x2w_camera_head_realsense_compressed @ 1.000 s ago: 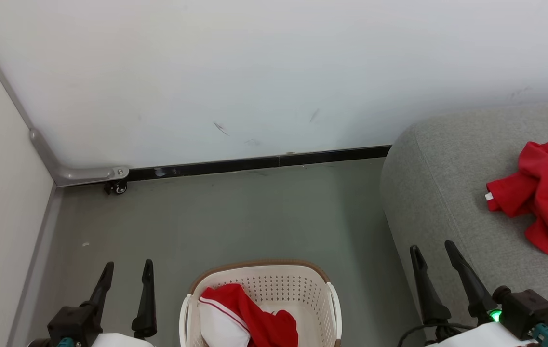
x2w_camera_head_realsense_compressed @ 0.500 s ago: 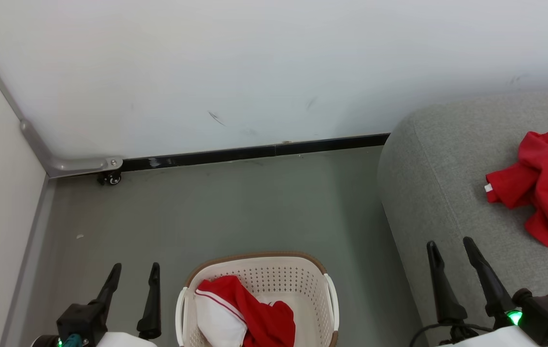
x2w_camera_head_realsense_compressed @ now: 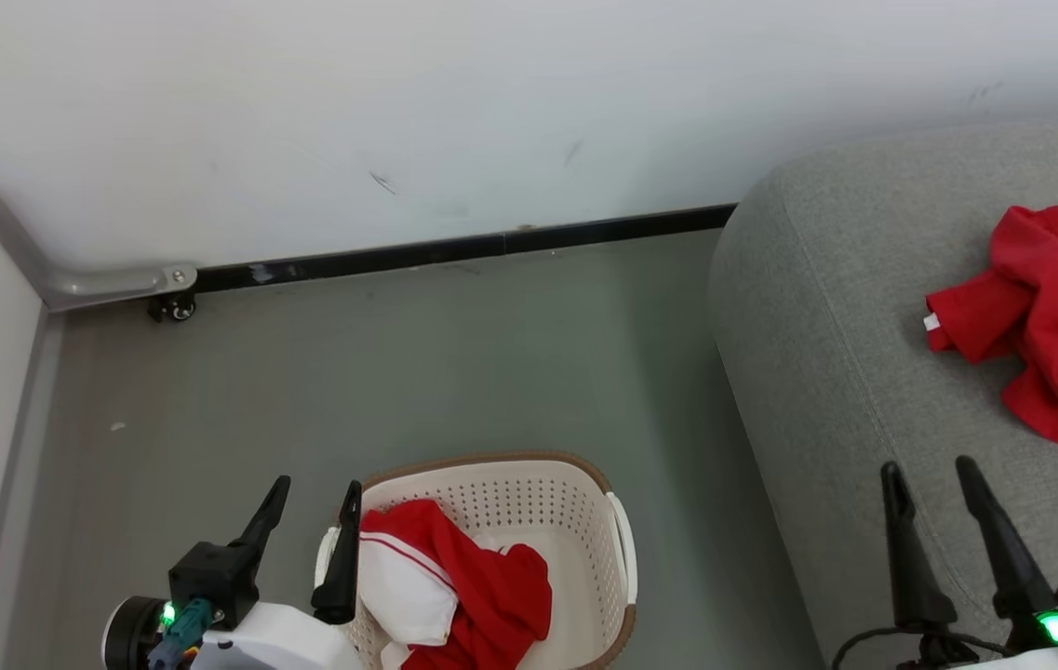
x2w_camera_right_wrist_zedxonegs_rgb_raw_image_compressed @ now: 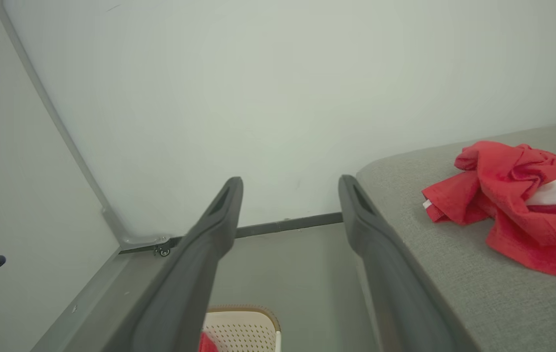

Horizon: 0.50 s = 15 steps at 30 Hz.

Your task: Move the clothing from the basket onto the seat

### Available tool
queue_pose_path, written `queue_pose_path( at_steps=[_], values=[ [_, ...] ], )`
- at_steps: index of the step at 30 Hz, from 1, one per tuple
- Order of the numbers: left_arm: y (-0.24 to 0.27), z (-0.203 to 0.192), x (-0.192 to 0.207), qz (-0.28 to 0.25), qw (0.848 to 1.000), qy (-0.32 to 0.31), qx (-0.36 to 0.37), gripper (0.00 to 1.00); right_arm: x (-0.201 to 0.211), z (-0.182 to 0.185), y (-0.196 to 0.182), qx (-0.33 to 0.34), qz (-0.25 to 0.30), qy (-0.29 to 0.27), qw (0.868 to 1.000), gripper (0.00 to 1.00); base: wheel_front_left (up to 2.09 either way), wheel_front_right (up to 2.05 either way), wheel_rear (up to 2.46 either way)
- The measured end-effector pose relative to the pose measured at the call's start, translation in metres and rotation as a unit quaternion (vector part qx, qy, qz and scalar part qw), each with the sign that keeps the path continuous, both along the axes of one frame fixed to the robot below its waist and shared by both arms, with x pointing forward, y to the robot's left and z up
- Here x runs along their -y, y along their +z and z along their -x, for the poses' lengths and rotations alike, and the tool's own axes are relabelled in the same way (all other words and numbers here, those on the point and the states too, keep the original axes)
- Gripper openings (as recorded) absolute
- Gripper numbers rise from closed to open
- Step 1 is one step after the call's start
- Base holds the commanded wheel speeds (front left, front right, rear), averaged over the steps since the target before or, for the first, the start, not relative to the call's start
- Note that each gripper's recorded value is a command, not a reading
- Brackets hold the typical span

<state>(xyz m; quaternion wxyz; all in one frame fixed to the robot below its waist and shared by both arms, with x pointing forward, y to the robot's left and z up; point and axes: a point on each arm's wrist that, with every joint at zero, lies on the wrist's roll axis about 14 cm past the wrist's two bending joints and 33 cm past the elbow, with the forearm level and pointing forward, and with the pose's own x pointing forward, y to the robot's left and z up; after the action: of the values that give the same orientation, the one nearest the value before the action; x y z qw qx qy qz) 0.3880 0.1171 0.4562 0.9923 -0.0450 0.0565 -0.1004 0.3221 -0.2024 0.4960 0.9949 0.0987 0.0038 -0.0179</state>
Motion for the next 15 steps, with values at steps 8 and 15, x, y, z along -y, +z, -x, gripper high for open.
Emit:
queue_pose_path(
  at_steps=[8, 15],
  values=[
    [-0.032, -0.008, 0.017, -0.017, 0.998, -0.030, -0.049, 1.00, 0.015, -0.002, 0.006, 0.005, 0.011, -0.023, 1.000, 1.00, 0.00, 0.00, 0.00],
    [-0.061, -0.018, 0.025, -0.030, 0.995, -0.045, -0.089, 1.00, 0.022, -0.003, 0.001, -0.008, 0.014, -0.037, 0.999, 1.00, 0.00, 0.00, 0.00]
  ],
)
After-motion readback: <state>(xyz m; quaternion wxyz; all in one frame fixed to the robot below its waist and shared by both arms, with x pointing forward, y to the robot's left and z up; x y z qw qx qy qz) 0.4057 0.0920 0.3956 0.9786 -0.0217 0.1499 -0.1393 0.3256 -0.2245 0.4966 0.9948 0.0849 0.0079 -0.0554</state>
